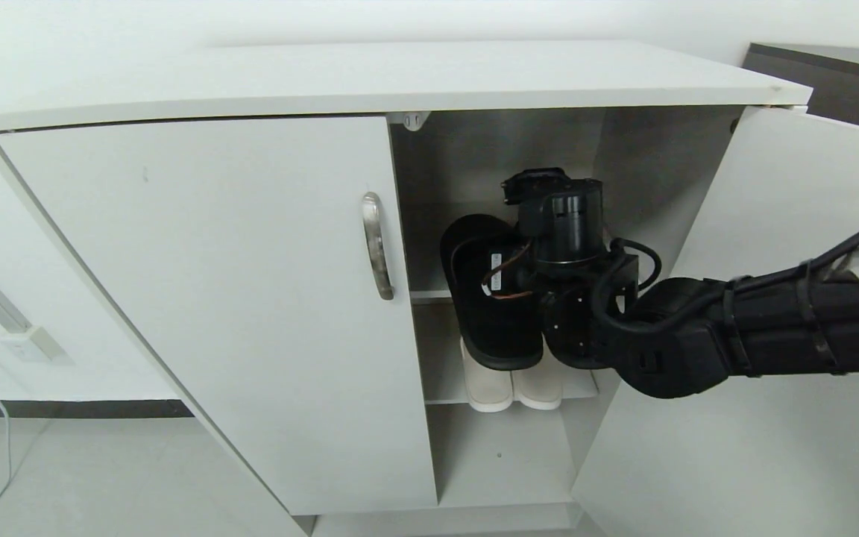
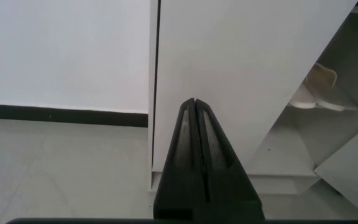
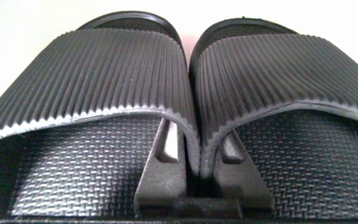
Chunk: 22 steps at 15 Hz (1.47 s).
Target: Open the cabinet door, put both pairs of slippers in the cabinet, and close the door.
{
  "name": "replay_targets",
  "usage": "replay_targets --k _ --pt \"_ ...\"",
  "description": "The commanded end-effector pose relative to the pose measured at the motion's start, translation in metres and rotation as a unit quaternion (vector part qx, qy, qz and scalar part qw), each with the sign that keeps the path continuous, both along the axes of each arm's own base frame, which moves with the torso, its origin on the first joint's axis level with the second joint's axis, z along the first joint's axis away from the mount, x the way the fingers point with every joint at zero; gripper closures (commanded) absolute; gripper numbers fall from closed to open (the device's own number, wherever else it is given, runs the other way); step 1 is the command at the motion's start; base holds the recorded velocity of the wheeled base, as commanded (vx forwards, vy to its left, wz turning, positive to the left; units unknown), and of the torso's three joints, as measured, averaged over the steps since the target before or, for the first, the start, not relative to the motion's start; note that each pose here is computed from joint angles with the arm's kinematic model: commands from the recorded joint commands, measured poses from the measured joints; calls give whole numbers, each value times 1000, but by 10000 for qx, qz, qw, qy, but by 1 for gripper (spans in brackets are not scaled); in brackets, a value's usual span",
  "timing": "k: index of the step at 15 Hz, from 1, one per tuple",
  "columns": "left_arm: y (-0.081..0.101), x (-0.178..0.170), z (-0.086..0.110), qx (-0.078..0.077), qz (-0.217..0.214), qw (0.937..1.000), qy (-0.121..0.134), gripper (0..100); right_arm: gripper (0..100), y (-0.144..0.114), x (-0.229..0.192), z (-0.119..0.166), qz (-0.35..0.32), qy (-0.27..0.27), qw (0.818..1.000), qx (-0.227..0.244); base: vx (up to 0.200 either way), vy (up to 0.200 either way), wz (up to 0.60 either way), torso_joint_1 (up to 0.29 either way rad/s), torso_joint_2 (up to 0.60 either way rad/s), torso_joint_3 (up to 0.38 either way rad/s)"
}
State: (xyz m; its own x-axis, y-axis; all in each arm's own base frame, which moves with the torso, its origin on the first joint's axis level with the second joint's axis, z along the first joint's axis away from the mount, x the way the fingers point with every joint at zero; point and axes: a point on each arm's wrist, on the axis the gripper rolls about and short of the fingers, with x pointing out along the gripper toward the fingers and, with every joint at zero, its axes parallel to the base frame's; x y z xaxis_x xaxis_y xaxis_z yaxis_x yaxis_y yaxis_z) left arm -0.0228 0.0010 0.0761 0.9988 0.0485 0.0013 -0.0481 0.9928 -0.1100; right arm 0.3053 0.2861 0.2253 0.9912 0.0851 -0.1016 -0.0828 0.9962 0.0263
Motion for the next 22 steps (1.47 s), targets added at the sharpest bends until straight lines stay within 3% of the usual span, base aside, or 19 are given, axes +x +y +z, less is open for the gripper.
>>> replay_targets --k 1,9,21,22 --pt "0 0 0 -1 3 10000 -1 100 100 2 23 -3 -167 30 9999 -21 0 0 0 0 0 0" --pt "0 0 0 -1 11 10000 -1 100 100 -1 49 21 -363 52 9993 5 0 0 0 0 0 0" --pt "0 0 0 -9 18 10000 -2 100 100 -1 64 9 -459 100 9989 -4 0 0 0 0 0 0" --pt "0 0 0 -9 11 10000 -2 100 0 -1 64 9 -466 105 9989 -10 0 0 0 0 0 0"
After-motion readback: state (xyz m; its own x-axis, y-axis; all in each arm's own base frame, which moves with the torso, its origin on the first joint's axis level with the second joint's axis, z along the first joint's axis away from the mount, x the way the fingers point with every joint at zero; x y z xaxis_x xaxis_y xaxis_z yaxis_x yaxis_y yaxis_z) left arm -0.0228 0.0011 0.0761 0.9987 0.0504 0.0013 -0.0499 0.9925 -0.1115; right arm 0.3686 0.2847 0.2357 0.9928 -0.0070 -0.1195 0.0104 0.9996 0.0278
